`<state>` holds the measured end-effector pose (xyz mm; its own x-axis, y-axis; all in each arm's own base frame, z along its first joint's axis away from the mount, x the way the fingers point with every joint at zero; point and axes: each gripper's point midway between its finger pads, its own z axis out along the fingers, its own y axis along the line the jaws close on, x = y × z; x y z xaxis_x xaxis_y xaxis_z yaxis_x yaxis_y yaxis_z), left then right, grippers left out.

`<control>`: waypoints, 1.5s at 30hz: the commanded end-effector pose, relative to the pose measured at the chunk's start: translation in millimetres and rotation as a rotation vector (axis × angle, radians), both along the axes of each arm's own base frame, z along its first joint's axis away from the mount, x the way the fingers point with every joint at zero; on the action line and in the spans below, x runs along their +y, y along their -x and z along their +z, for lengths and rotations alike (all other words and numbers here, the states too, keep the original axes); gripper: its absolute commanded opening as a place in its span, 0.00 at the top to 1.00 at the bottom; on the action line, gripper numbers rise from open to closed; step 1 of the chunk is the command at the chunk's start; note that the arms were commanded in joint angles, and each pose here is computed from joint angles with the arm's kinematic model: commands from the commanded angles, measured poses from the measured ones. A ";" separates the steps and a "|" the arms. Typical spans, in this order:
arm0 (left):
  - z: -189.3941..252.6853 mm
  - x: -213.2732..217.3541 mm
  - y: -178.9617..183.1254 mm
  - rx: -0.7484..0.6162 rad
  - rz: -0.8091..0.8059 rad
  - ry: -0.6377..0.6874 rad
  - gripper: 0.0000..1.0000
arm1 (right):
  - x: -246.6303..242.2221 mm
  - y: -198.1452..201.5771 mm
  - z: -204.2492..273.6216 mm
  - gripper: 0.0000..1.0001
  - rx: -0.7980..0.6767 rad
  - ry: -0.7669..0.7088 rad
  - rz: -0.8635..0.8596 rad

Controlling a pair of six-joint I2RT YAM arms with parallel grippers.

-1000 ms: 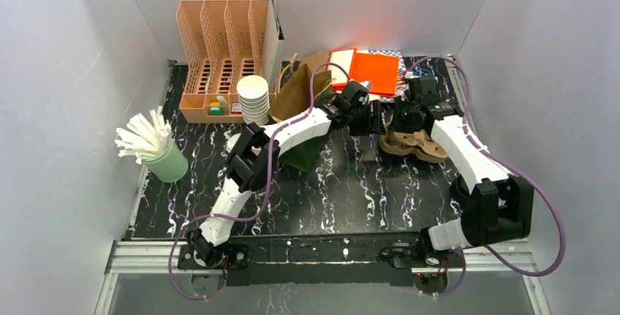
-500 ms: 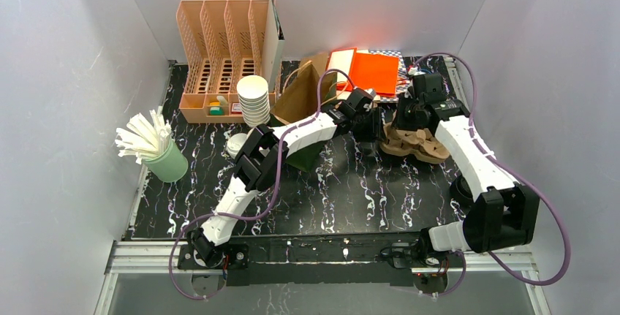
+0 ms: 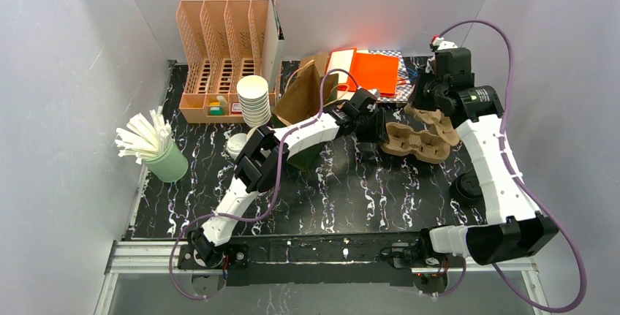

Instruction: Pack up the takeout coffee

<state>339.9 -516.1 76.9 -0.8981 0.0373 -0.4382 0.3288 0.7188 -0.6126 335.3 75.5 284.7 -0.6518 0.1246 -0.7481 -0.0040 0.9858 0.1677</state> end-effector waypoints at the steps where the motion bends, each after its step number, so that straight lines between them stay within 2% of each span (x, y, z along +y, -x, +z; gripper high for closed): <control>1: 30.4 -5.3 1.5 -0.057 -0.023 0.011 0.57 | 10.1 33.7 21.5 0.83 0.023 -0.076 0.051; 5: 57.2 -6.1 3.3 -0.092 -0.039 0.026 0.56 | 27.5 71.2 21.6 0.83 0.085 -0.182 0.132; 9: 87.6 -0.9 7.8 -0.133 -0.053 0.036 0.56 | 35.9 110.8 -10.9 0.82 0.207 -0.271 0.135; 14: 128.0 12.5 25.9 -0.157 -0.073 0.048 0.55 | 42.5 143.6 -30.8 0.82 0.244 -0.365 0.130; 19: 186.0 30.8 49.2 -0.203 -0.099 0.105 0.55 | 47.4 147.7 -49.4 0.82 0.260 -0.392 0.146; 26: 273.0 78.7 81.7 -0.306 -0.096 0.161 0.55 | 69.5 121.8 -72.3 0.83 0.234 -0.477 0.128; 27: 280.5 86.3 85.3 -0.317 -0.091 0.161 0.55 | 75.8 118.9 -73.2 0.81 0.226 -0.481 0.129; 30: 303.7 108.8 95.4 -0.359 -0.074 0.165 0.55 | 99.6 117.6 -82.5 0.64 0.232 -0.455 0.151; 32: 317.1 122.3 100.3 -0.390 -0.066 0.161 0.55 | 117.4 122.9 -92.5 0.44 0.250 -0.405 0.180; 33: 324.3 130.6 103.9 -0.405 -0.063 0.154 0.55 | 124.4 126.1 -98.2 0.23 0.263 -0.370 0.188; 34: 330.7 137.6 105.2 -0.423 -0.057 0.147 0.55 | 127.2 129.5 -104.3 0.12 0.271 -0.321 0.182; 35: 335.7 144.5 106.1 -0.442 -0.053 0.134 0.55 | 126.3 131.7 -110.0 0.06 0.284 -0.271 0.160; 37: 344.3 160.9 105.9 -0.488 -0.038 0.092 0.55 | 113.6 135.8 -120.9 0.05 0.321 -0.189 0.072; 40: 349.5 197.1 94.5 -0.578 0.040 -0.041 0.55 | 86.1 144.7 -139.1 0.13 0.361 -0.124 -0.077; 42: 354.6 220.9 92.0 -0.623 0.084 -0.100 0.55 | 74.7 151.6 -149.9 0.17 0.375 -0.130 -0.162; 45: 356.1 248.3 89.9 -0.668 0.137 -0.168 0.56 | 64.2 163.9 -172.7 0.10 0.441 -0.130 -0.286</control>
